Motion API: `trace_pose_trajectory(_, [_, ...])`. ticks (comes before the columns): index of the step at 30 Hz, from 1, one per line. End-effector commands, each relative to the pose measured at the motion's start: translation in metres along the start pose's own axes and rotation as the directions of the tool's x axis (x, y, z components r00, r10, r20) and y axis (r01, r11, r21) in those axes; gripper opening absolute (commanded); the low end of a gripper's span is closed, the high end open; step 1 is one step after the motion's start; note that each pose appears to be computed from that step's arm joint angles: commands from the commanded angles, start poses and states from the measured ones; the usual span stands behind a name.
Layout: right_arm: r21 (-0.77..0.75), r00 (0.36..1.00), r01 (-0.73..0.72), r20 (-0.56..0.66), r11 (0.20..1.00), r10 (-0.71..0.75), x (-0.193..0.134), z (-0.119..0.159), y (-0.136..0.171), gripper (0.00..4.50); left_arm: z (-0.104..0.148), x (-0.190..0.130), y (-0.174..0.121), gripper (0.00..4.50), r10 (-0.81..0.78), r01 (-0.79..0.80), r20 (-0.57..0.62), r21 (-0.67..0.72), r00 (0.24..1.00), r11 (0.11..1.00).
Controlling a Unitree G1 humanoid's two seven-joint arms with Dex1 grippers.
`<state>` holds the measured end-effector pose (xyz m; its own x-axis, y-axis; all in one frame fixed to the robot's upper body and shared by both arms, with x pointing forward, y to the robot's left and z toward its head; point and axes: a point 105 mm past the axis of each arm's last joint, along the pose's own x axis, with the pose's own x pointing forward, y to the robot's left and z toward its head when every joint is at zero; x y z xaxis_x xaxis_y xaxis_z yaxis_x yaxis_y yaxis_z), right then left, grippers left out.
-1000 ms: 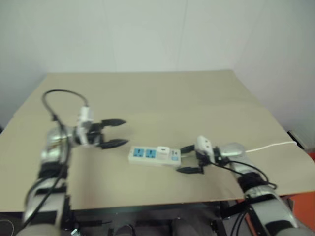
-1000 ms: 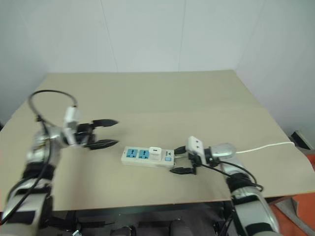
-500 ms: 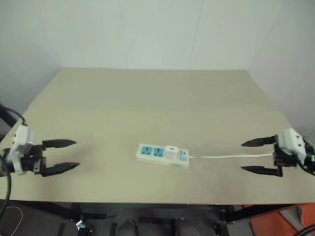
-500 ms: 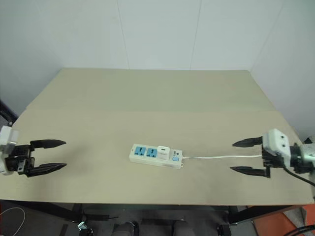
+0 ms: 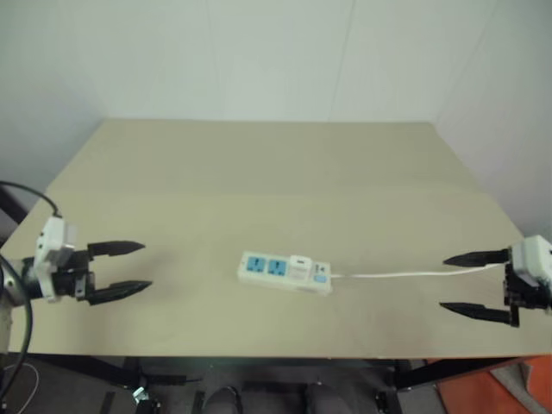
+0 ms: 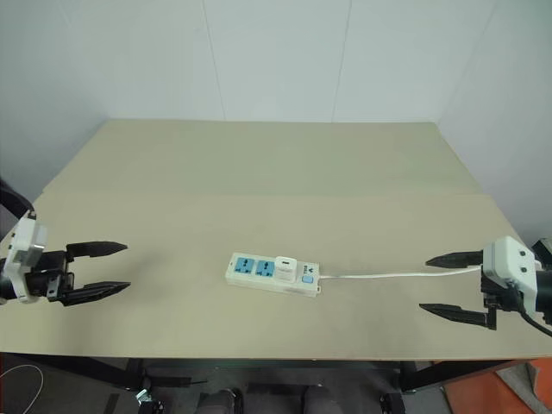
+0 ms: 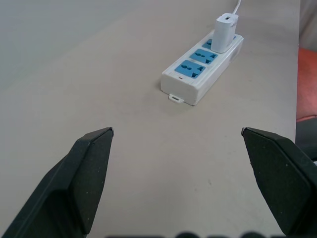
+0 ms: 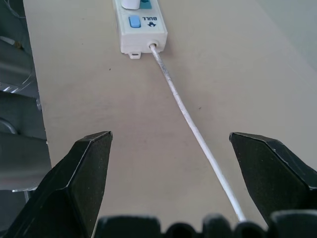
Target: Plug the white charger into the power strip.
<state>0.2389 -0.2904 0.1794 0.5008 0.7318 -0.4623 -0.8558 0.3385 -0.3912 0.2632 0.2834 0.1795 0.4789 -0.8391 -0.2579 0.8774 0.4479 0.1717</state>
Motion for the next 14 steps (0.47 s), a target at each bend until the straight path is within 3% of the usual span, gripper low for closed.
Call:
trace_pose_trajectory(1, [-0.035, 0.999, 0.047, 0.02, 0.998, -0.047, -0.009, 0.013, -0.002, 4.44, 0.008, 0.002, 0.001, 4.5, -0.001, 0.0, 0.015, 0.028, 1.0, 1.0])
trace_pose_trajectory(14, [-0.016, 0.999, 0.032, 0.017, 0.999, -0.032, -0.011, 0.017, 0.003, 4.44, 0.007, 0.013, 0.003, 4.5, -0.014, 0.014, 0.019, 0.033, 1.0, 0.999])
